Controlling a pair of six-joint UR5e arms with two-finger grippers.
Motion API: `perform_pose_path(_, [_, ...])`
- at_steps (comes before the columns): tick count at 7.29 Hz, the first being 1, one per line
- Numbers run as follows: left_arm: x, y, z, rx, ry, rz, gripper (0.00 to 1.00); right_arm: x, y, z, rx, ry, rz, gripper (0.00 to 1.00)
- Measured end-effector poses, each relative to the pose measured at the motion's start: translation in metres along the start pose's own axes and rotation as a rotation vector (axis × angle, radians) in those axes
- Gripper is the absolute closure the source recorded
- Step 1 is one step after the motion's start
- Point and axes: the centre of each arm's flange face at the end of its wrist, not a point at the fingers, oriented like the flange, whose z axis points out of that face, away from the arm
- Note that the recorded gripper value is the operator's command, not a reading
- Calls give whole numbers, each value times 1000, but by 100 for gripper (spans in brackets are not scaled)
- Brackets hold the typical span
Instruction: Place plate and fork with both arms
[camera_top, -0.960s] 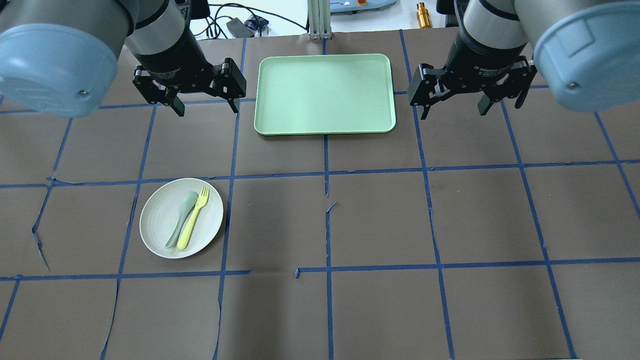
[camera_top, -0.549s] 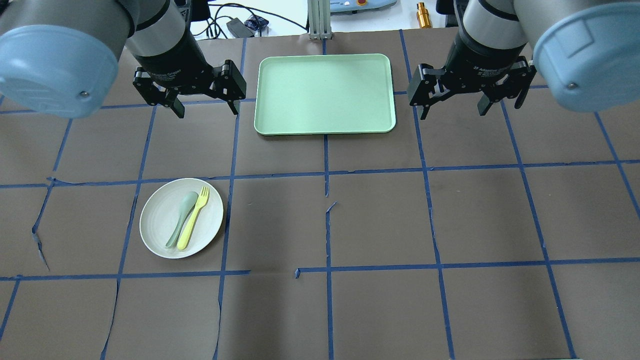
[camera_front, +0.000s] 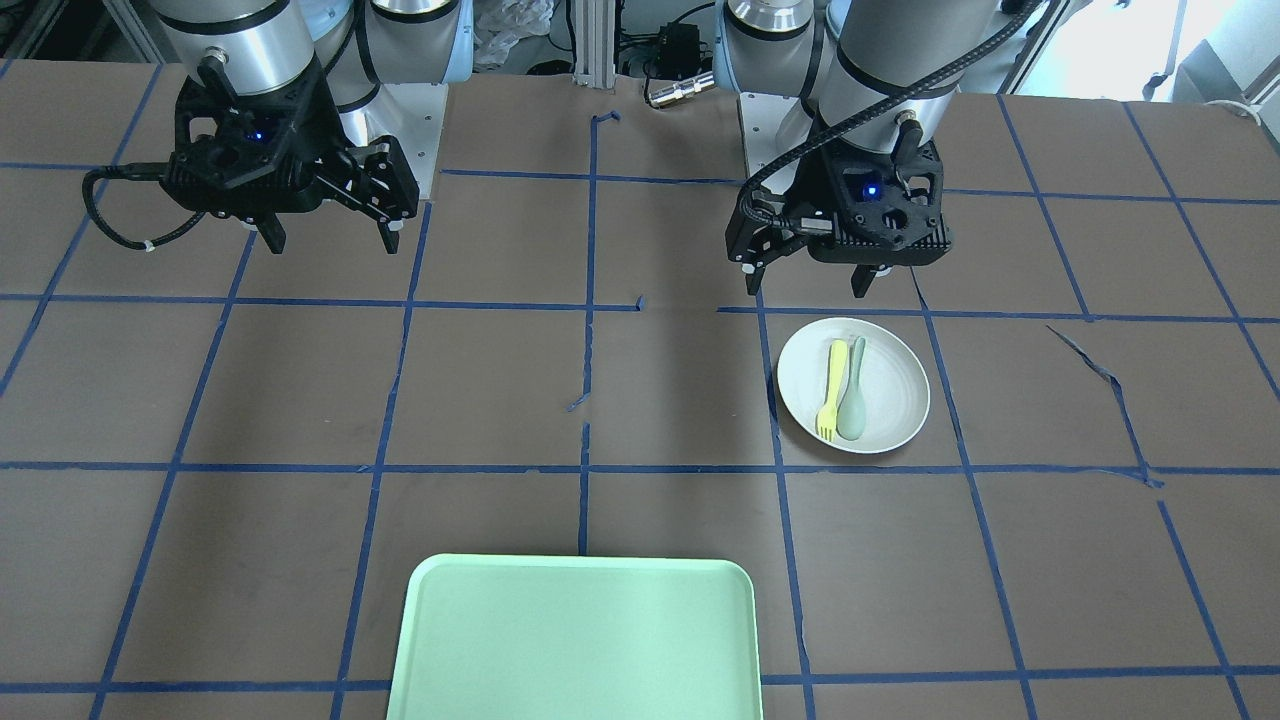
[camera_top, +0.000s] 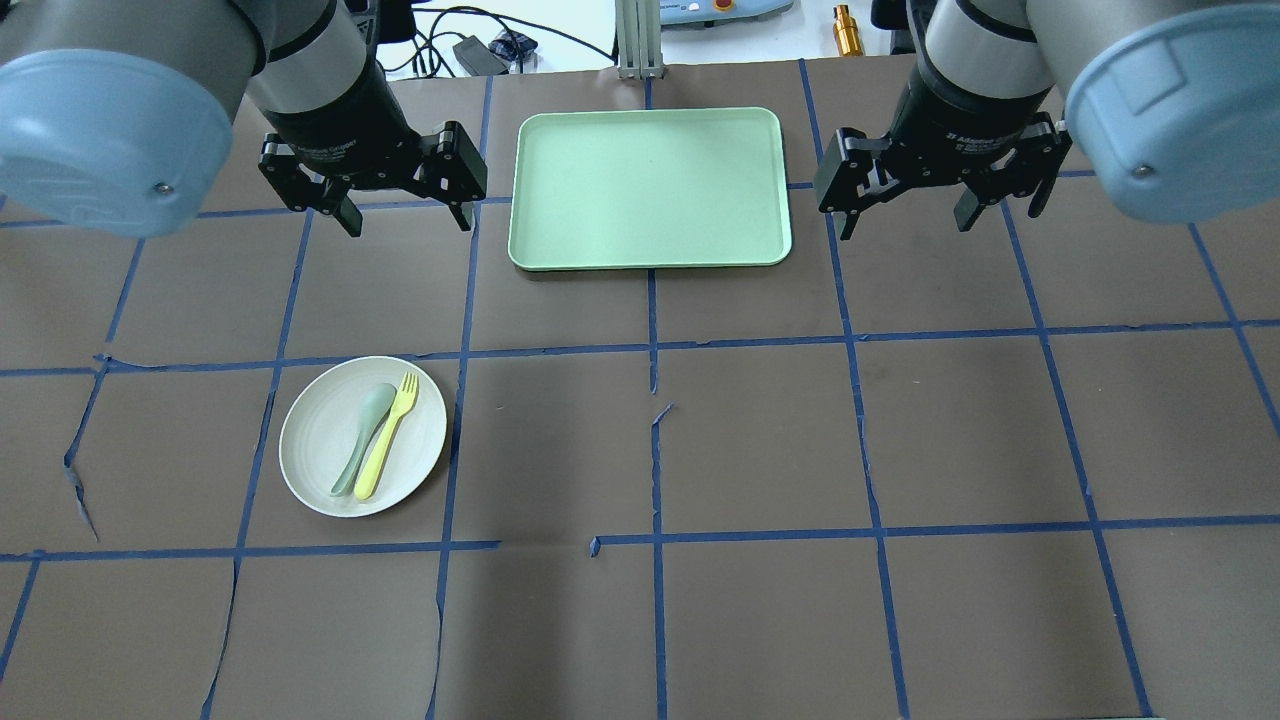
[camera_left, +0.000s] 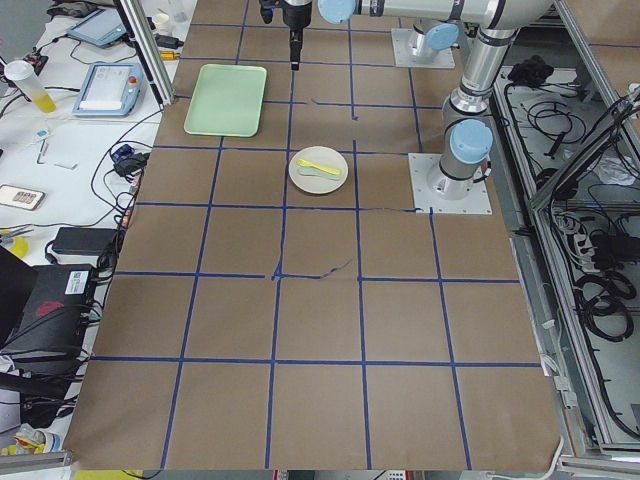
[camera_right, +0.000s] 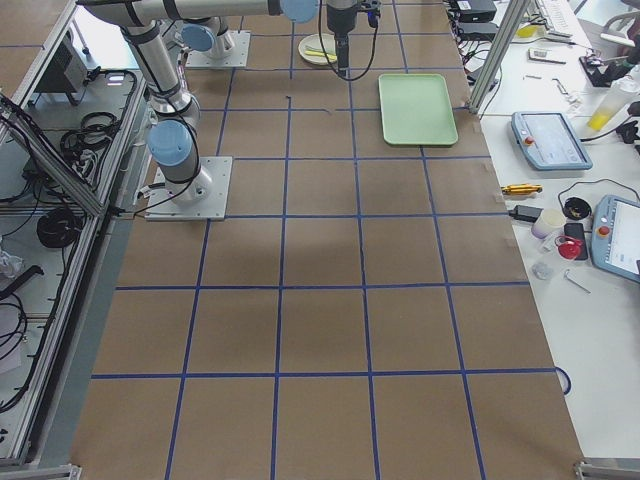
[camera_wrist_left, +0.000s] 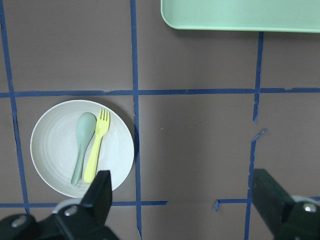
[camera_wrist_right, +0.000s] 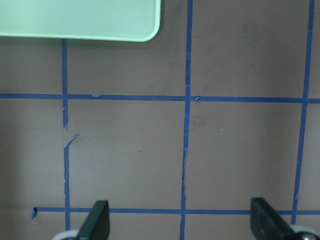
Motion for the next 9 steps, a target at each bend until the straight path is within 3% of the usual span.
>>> perform_pose_path(9, [-12, -6, 10, -24, -24, -5, 0, 0, 0, 1, -2, 0, 1, 0])
